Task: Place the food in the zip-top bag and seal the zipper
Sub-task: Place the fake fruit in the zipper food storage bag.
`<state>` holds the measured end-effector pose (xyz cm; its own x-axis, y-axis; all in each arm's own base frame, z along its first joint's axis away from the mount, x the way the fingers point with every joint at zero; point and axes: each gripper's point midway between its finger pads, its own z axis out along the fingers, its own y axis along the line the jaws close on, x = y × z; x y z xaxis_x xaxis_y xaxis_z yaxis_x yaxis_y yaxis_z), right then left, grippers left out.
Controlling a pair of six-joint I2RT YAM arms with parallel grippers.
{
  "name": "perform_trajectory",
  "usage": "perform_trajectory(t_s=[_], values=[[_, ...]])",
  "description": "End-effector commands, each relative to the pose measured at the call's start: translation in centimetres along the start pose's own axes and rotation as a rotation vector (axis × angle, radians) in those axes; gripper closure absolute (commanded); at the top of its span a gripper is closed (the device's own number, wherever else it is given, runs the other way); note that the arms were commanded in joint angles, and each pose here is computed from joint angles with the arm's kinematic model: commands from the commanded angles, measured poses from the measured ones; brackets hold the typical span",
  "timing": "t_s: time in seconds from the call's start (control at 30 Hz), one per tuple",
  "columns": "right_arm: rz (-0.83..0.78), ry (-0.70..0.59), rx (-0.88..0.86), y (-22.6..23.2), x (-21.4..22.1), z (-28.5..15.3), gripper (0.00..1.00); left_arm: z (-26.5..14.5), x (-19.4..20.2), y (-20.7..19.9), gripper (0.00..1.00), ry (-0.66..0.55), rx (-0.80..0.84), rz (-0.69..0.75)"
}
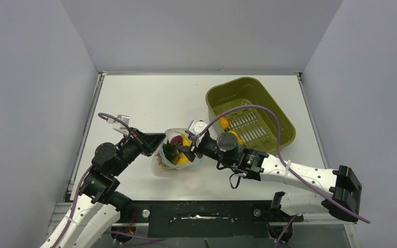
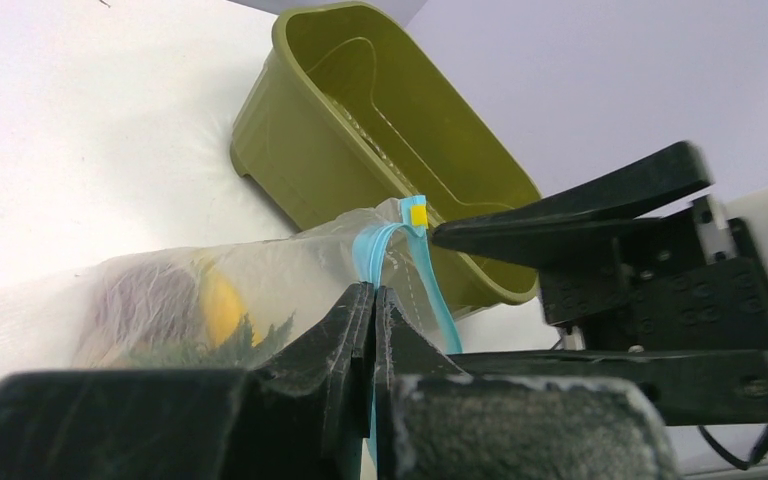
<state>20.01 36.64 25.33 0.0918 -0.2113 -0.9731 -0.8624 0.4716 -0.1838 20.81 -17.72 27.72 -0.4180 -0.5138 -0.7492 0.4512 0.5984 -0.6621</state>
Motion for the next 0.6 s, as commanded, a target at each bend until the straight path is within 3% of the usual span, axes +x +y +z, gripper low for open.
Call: perform_trajectory(t_s=[0.0, 0.17, 0.33, 0.57], values=[[0.070, -0.116, 0.058, -1.9, -6.2, -2.0, 0.39, -0.1, -2.5, -1.8, 1.00, -0.074, 0.048, 0.047], [0.098, -0.026, 0.183, -5.4, -5.4, -3.5, 0.39, 0.0, -1.9, -1.3, 1.00, -0.065, 0.043, 0.065], [0.236, 0.004, 0.297, -9.4, -5.4, -5.6, 0.41, -0.1, -1.4, -1.0, 1.00, -0.043, 0.040, 0.098], [0.223, 0.159, 0.428, -13.4, -3.1, -8.9, 0.41, -0.4, -1.3, -0.9, 1.00, -0.043, 0.041, 0.111]])
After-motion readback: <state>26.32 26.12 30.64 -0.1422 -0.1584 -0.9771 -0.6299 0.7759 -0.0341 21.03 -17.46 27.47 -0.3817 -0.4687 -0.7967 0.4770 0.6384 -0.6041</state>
